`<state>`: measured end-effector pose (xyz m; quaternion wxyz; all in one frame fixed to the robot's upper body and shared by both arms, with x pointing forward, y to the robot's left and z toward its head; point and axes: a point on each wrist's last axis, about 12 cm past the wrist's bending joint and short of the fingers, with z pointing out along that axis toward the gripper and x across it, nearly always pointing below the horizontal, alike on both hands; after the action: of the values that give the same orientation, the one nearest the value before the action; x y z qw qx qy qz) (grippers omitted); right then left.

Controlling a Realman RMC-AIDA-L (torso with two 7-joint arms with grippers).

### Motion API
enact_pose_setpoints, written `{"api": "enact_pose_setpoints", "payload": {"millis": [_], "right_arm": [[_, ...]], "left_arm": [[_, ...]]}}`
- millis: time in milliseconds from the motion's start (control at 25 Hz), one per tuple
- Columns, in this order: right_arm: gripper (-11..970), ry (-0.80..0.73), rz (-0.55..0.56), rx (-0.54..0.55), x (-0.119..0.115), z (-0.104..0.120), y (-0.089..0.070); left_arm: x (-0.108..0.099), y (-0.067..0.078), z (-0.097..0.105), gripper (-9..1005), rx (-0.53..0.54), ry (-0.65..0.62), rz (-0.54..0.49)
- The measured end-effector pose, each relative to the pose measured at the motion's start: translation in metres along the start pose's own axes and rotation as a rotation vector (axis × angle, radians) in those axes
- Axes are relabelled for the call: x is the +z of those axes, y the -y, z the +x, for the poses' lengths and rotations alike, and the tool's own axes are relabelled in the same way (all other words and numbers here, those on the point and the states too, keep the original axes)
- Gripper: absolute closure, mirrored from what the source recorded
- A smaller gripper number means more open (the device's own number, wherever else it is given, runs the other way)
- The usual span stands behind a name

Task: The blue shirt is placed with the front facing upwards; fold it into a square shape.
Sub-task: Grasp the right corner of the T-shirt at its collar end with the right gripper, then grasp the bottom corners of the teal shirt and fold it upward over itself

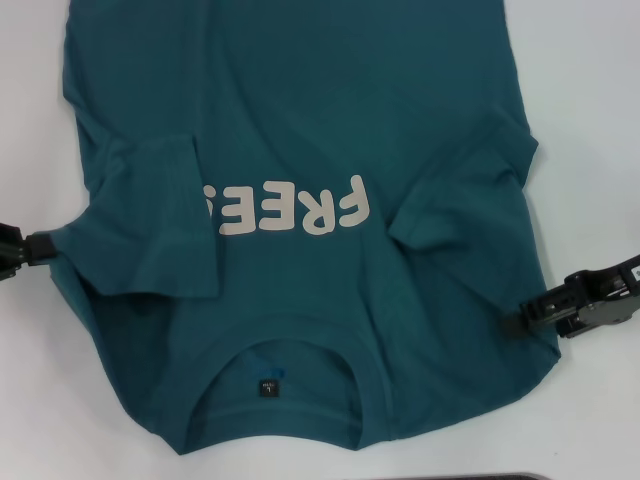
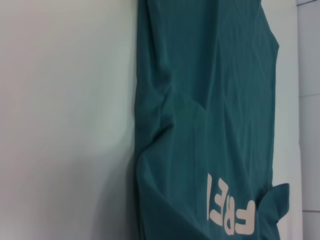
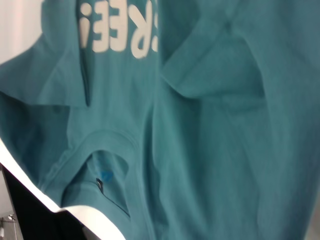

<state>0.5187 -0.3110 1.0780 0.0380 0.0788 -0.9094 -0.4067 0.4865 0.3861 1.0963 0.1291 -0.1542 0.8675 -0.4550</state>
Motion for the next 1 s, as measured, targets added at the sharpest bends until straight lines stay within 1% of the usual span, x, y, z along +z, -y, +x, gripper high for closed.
{"api": "enact_pose_setpoints", "payload": {"millis": [160,360,480,680,880,1000], "right_arm": [[95,0.011,0.003,0.004,-0.004,-0.001,0.0],[305,-0.007,0.021,0.007,-0.003,0.0,0.001],[527,-0.015,0.031,0.009,-0.003,0.001,0.003],[767,-0.027,0.046,0.014,-0.003,0.002,0.004],[940,-0.04,0.069,0.014,-0.007,0.002,0.005],[940,-0.054,0.092,0.015,-0.012,0.004,0.007]], "left_arm": [[0.0,0.001,0.0,996,0.002,-0.003,0.003],[-0.001,-0.001,0.001,995,-0.007,0.003,0.0],[-0.002,-0.001,0.001,995,-0.008,0.003,0.0],[-0.002,-0.001,0.001,995,-0.007,0.001,-0.001],[-0.001,-0.002,0.003,996,-0.008,-0.018,-0.007],[-0.001,-0.003,0.005,996,-0.002,-0.06,-0.037]]}}
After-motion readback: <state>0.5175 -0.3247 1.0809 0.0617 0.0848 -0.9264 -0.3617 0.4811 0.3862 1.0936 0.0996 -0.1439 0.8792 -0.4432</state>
